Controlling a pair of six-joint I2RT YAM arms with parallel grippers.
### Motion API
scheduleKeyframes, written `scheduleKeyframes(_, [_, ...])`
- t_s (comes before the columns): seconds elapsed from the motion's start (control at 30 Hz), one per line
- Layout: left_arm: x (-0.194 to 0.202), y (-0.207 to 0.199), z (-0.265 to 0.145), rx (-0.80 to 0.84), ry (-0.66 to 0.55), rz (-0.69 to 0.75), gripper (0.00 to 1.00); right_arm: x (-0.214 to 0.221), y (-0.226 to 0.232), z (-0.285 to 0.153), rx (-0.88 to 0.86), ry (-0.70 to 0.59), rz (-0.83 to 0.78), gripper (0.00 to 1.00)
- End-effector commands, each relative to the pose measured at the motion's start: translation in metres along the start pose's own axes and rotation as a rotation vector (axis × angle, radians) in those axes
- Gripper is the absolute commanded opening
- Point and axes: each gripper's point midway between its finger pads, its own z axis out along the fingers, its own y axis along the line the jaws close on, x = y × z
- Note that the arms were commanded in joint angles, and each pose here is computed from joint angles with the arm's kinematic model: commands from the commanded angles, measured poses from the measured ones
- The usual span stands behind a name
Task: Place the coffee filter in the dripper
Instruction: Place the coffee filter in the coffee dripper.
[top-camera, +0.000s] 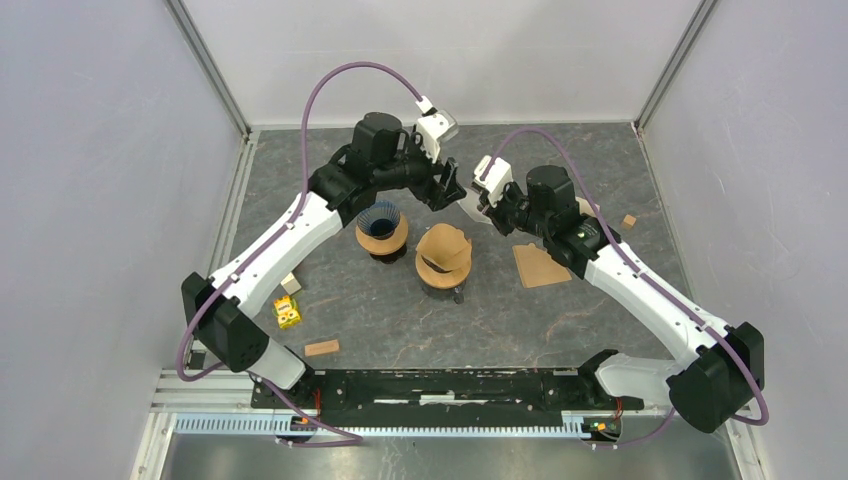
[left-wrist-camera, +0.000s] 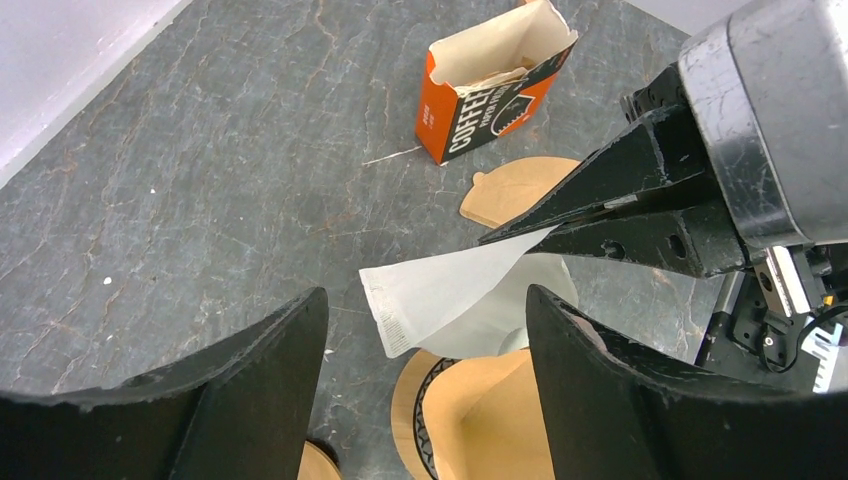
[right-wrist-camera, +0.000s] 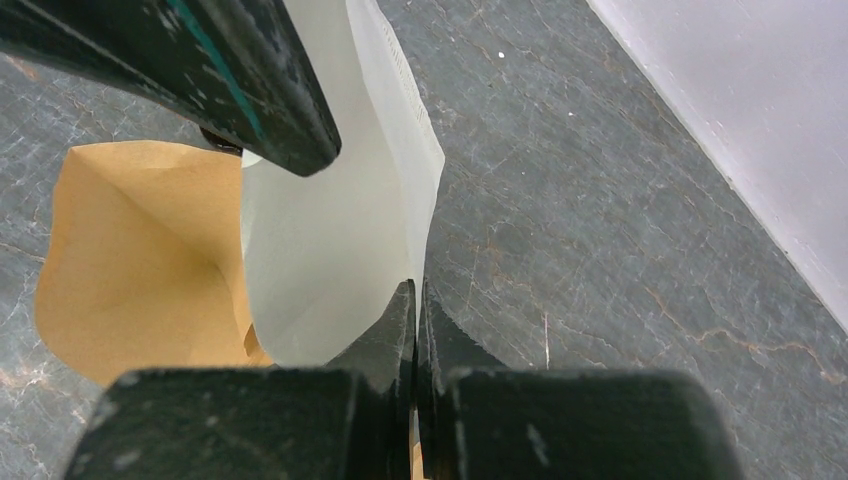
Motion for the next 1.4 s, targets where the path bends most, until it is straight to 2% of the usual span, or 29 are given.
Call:
scheduleKeyframes(0.0, [-0.011,0.003,0.001,-0.015,-0.011,0.07,0.79,-0.022,-0.007,-0.004,0.014,-0.053,-0.001,0.0])
scheduleKeyframes(0.27, [-0.002,0.01,0.009,-0.063,0.032,0.106,0.75,-0.024,-0.005,-0.005,0.007,-0.063,-0.004,0.0])
scheduleKeyframes(0.6, [-0.003,0.006,0.017,-0.038,0.001,0.09,0.56,-0.022,-0.002,-0.003,-0.008,-0.061,0.002,0.0])
scheduleKeyframes(0.8, [-0.005,-0.002,0.018,0.005,-0.012,0.102,0.55,-0.022,-0.003,-0.002,-0.009,-0.056,0.002,0.0])
scheduleKeyframes(1.1, [-0.006,-0.012,0.013,0.046,-0.022,0.121,0.39,-0.021,-0.006,-0.001,0.005,-0.048,0.002,0.0])
scheduleKeyframes(1.37, [-0.004,-0.01,0.013,0.032,-0.018,0.119,0.28,-0.022,-0.004,-0.001,-0.007,-0.05,0.0,0.0])
